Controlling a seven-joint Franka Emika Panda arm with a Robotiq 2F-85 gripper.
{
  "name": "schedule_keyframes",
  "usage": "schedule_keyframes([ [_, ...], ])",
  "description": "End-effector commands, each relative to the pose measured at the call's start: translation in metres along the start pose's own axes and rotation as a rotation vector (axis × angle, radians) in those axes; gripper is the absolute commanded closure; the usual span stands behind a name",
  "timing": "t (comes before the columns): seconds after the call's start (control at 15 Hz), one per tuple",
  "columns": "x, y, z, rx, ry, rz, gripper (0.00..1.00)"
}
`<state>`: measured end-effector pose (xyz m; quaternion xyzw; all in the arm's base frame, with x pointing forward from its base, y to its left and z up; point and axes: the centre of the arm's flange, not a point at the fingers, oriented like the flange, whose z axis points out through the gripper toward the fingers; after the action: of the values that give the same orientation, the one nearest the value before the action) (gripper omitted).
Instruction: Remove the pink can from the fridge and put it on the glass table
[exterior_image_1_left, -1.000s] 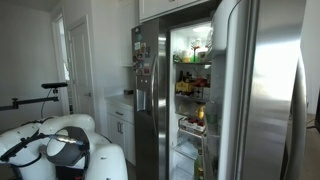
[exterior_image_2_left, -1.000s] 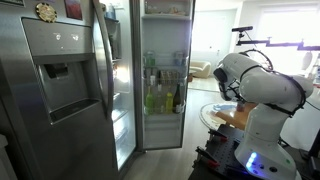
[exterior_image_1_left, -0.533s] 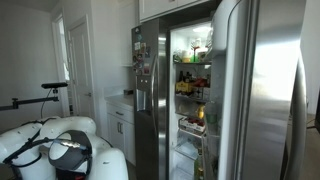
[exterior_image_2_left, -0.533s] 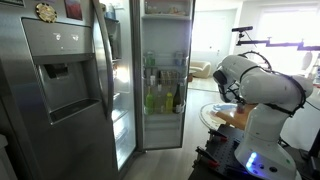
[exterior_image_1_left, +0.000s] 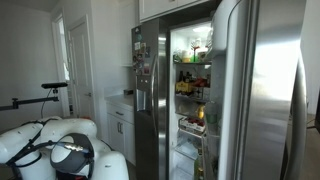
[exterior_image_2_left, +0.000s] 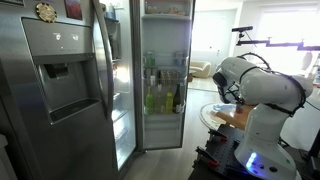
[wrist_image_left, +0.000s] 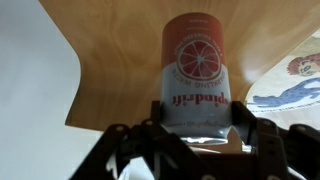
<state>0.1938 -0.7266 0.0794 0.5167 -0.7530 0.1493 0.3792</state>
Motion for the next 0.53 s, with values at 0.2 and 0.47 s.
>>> schedule_keyframes([
  [0.2, 0.0071, -0.0045, 0.0040, 0.030, 0.057, -0.014, 0.55],
  [0.47, 0.0015, -0.0072, 0.0087, 0.030, 0.065, -0.027, 0.55],
])
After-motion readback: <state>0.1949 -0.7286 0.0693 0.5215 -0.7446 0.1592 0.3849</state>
